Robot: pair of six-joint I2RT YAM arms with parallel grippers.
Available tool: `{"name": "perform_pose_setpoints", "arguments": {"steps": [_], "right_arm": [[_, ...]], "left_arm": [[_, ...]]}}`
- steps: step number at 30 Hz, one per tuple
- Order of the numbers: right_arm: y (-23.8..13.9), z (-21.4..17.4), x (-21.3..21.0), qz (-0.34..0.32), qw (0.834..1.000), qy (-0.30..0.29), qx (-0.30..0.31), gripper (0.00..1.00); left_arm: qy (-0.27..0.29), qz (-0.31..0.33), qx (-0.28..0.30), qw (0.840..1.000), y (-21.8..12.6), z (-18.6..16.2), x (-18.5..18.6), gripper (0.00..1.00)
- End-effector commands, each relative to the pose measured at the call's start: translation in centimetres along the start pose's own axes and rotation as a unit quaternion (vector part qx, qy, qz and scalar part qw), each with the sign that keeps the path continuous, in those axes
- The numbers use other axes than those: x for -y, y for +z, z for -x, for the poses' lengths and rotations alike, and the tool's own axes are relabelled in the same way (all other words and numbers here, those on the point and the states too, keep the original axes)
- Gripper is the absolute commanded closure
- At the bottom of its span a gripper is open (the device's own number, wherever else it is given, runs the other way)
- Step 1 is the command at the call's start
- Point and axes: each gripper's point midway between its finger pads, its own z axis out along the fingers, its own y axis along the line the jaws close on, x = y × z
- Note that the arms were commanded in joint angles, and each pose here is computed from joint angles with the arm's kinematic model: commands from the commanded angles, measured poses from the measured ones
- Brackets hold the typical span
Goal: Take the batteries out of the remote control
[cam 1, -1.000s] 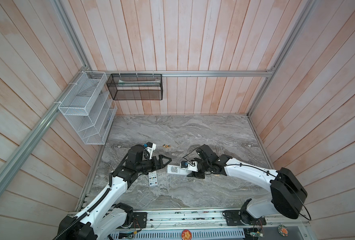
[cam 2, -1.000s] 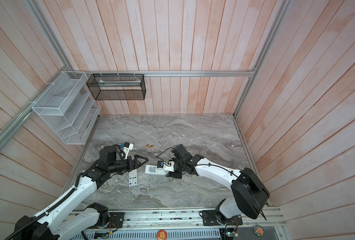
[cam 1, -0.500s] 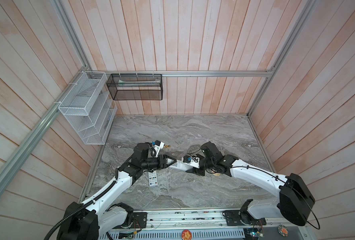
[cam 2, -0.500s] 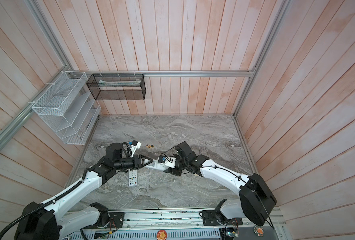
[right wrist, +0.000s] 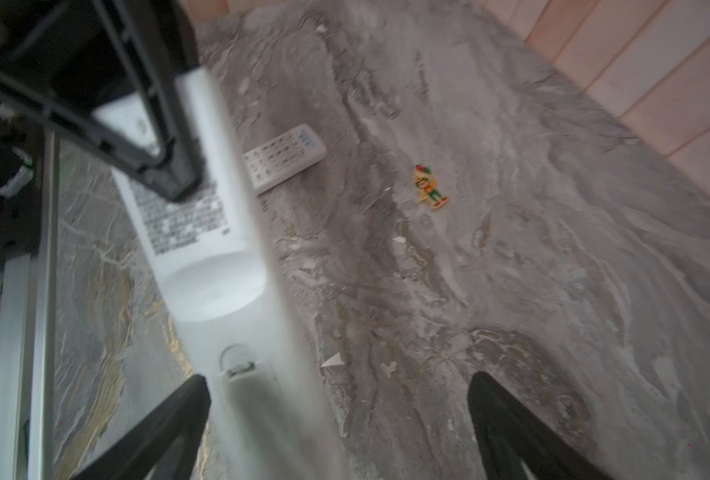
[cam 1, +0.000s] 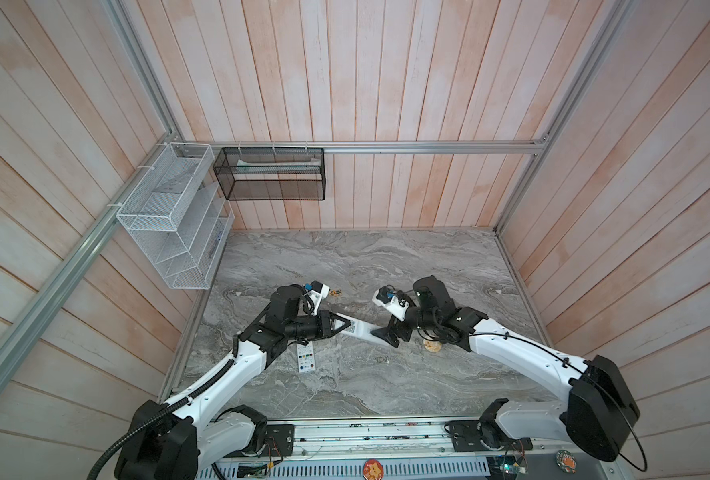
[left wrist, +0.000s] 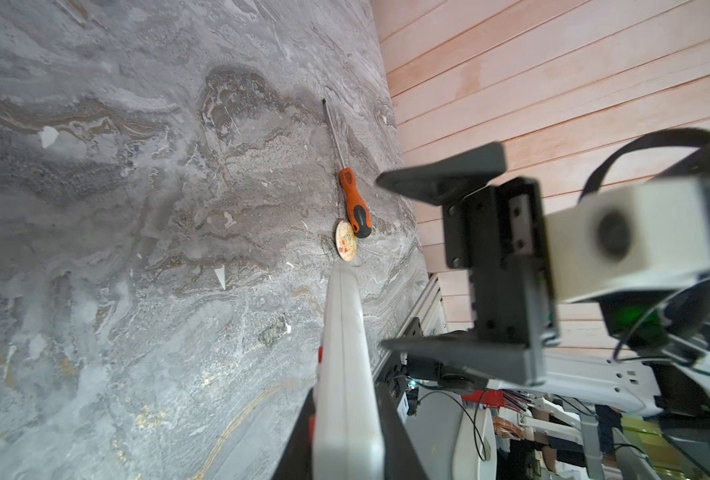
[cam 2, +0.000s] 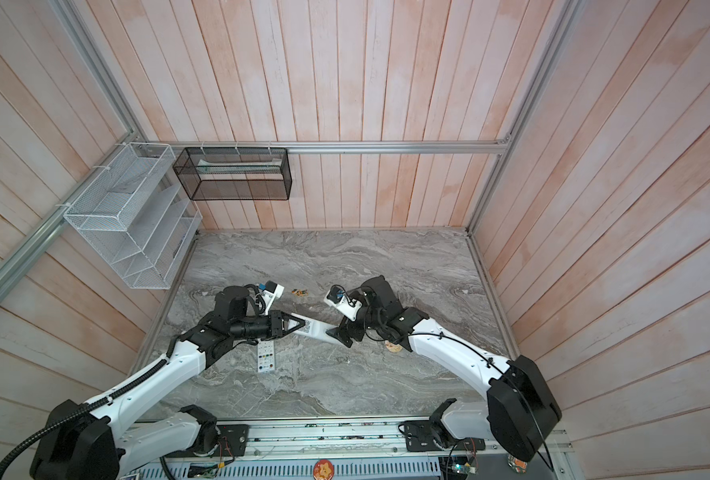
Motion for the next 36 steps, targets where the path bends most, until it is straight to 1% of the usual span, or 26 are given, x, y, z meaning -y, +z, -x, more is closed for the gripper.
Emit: {"name": "perform_pose_setpoints", "arguments": {"steps": [1, 2, 4, 5, 6, 8, 10, 11, 16, 20, 23, 28, 36], "right_arm": [[-2.8, 2.3, 3.8, -0.056, 0.963, 0.253, 0.073, 0.02], [-3.4, 2.2, 4.3, -0.049, 0.947, 0.310, 0.071, 0.02], [-3.7, 1.3, 4.2, -0.017, 0.916, 0.397, 0.052, 0.02], [-3.6, 0.8, 3.6, 0.005, 0.909, 0.415, 0.039, 0.02], [-3.4, -0.1, 3.3, 0.009, 0.900, 0.435, 0.021, 0.02], [-3.0, -2.2, 2.5, 0.013, 0.874, 0.485, -0.012, 0.02], [-2.6, -3.6, 1.3, 0.027, 0.856, 0.516, -0.030, 0.02], [-2.4, -4.2, 0.8, 0.032, 0.851, 0.522, -0.032, 0.02], [-1.2, -7.0, -0.8, 0.016, 0.848, 0.525, -0.069, 0.02], [0.2, -9.0, -2.5, 0.043, 0.837, 0.538, -0.093, 0.04], [1.1, -9.2, -3.5, 0.057, 0.839, 0.533, -0.094, 0.06], [2.4, -9.8, -4.3, 0.057, 0.838, 0.531, -0.108, 0.08], [3.8, -10.2, -4.1, 0.050, 0.837, 0.532, -0.118, 0.07]], "left_arm": [[0.029, 0.018, 0.011, 0.999, 0.2, -0.1, -0.7, 0.92], [0.028, 0.020, 0.011, 0.999, 0.3, -0.3, -1.1, 0.92], [0.028, 0.021, 0.014, 0.999, 0.5, -0.6, -1.4, 0.92], [0.026, 0.025, 0.016, 0.999, 0.6, -0.6, -1.7, 0.92], [0.025, 0.030, 0.018, 0.999, 0.7, -0.7, -1.9, 0.92], [0.026, 0.055, 0.023, 0.998, 1.1, -1.0, -2.5, 0.92], [0.031, 0.084, 0.030, 0.996, 1.6, -1.3, -3.1, 0.92], [0.032, 0.095, 0.032, 0.994, 1.8, -1.5, -3.3, 0.92], [0.015, 0.100, 0.045, 0.994, 2.3, -2.1, -4.1, 0.92], [0.003, 0.105, 0.049, 0.993, 2.3, -2.6, -4.9, 0.92], [-0.007, 0.108, 0.046, 0.993, 2.4, -3.3, -5.5, 0.92], [-0.022, 0.113, 0.049, 0.992, 2.3, -3.9, -6.3, 0.92], [-0.019, 0.116, 0.052, 0.992, 1.9, -4.0, -6.2, 0.93]]}}
